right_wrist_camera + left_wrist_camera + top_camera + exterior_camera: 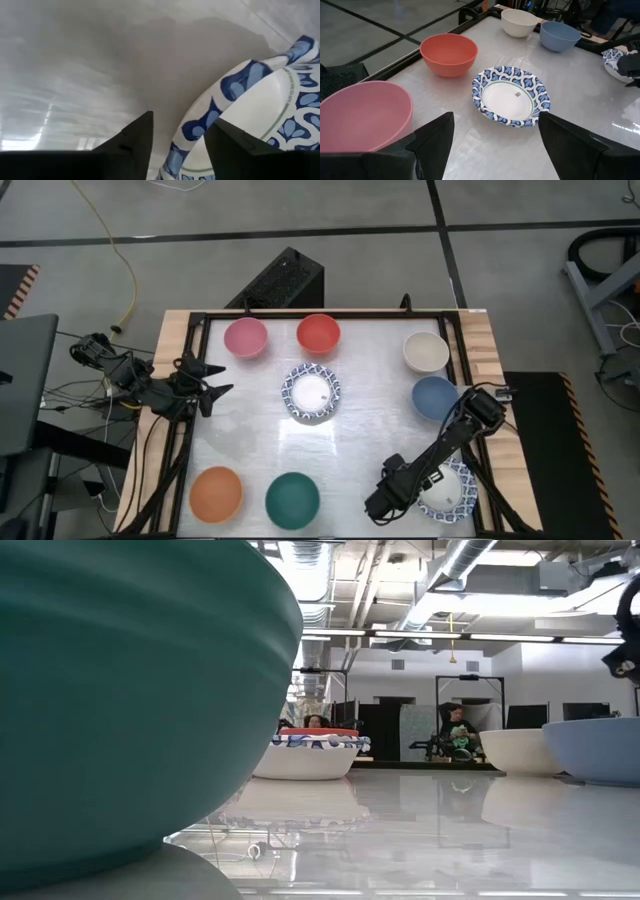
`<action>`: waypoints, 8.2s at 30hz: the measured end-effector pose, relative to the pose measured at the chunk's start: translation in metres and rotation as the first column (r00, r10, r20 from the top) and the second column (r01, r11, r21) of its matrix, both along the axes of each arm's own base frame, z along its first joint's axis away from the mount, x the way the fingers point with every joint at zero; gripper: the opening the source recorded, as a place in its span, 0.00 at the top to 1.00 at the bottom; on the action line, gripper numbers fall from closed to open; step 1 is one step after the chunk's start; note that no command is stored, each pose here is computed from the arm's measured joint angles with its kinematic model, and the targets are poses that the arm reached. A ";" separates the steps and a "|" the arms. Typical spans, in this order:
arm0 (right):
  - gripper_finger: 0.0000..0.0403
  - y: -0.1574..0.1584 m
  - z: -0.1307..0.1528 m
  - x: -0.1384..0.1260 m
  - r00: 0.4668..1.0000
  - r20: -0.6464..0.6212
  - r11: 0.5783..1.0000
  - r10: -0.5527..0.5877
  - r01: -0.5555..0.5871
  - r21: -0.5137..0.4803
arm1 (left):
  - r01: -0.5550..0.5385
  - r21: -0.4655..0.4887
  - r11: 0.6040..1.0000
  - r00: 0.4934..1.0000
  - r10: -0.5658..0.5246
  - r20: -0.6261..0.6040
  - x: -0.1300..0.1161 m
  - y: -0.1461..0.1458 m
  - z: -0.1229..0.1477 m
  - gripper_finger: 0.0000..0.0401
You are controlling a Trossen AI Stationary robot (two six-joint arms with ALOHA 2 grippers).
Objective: Nest bowls inside each other
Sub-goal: Stack the bottom blue white patterned bowl on top of the top blue white patterned bowl, then stack the blue bowl on top of the blue white patterned bowl
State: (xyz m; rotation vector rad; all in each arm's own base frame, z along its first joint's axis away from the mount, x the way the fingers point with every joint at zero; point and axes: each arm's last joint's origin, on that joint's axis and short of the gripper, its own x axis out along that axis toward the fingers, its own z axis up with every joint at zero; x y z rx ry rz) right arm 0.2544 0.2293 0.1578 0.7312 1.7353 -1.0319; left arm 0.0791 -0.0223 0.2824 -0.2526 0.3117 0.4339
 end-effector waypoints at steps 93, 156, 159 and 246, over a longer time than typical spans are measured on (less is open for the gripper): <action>0.98 -0.149 0.103 0.156 -0.051 -0.148 -0.110 0.988 -0.898 -0.427 | -0.049 0.108 0.993 0.998 0.052 -0.029 -0.001 0.002 -0.002 0.30; 0.98 -0.166 0.048 0.161 -0.039 0.052 -0.010 0.998 -0.880 -0.474 | -0.038 0.130 0.991 0.998 0.044 -0.040 -0.001 0.002 -0.002 0.30; 0.95 -0.167 0.048 0.161 -0.036 0.052 -0.007 0.998 -0.879 -0.476 | -0.038 0.130 0.991 0.998 0.044 -0.040 -0.001 0.002 -0.002 0.30; 0.66 -0.114 0.072 0.084 0.637 -0.076 0.587 0.767 -0.745 -0.317 | -0.044 0.131 0.990 0.996 0.054 -0.076 -0.003 0.004 -0.006 0.30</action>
